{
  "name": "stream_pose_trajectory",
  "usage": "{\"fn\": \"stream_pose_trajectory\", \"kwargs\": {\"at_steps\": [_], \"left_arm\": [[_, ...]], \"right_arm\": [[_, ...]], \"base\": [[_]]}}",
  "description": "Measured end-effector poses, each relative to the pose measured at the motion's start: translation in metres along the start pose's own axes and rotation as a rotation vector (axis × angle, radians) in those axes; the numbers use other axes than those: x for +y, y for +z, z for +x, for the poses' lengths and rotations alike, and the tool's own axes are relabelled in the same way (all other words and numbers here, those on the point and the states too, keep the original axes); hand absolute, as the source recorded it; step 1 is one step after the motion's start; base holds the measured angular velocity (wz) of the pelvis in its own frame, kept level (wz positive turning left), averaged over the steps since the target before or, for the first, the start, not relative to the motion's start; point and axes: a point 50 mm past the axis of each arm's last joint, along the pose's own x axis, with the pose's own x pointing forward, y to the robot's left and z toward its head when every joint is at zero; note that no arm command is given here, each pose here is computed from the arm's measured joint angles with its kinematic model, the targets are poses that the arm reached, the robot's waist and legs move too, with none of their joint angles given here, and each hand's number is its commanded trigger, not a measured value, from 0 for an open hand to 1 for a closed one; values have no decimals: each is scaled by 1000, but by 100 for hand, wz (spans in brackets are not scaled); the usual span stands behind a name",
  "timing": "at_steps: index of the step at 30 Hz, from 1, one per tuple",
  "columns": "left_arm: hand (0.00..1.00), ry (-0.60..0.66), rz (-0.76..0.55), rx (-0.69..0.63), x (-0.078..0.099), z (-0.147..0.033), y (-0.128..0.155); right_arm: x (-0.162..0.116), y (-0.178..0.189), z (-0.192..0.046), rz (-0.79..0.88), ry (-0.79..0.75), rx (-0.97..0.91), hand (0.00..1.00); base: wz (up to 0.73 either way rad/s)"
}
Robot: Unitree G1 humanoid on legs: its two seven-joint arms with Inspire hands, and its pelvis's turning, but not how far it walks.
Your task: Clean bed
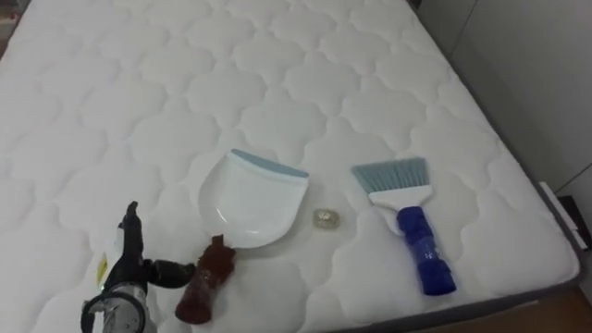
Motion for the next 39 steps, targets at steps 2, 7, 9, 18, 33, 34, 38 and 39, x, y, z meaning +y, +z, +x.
{"fn": "stream_pose_trajectory", "kwargs": {"at_steps": [2, 7, 9, 18, 33, 34, 38, 39], "left_arm": [[0, 7, 4, -29, 0, 1, 4], [0, -6, 8, -63, 0, 4, 11], [0, -4, -2, -64, 0, 7, 14], [0, -70, 29, 46, -13, 15, -1], [0, -103, -3, 142, -22, 19, -10], [0, -108, -10, 140, -24, 19, -8], [0, -114, -74, 161, -31, 19, -5], [0, -113, -92, 163, -32, 22, 0]], "right_arm": [[0, 2, 0, -5, 0, -7, 0], [-1, 8, 1, -18, 0, -22, 0], [-3, 13, 1, -6, -4, -32, 0], [-10, 38, 3, 78, -9, -78, 0], [-18, 68, 2, 112, -26, -161, 0], [-18, 67, 3, 127, -23, -156, 0], [-19, 74, 2, 100, -21, -161, 0], [-19, 74, 3, 100, -23, -160, 0]], "base": [[-8], [-2], [-2], [-1], [2], [7], [1], [0]]}}
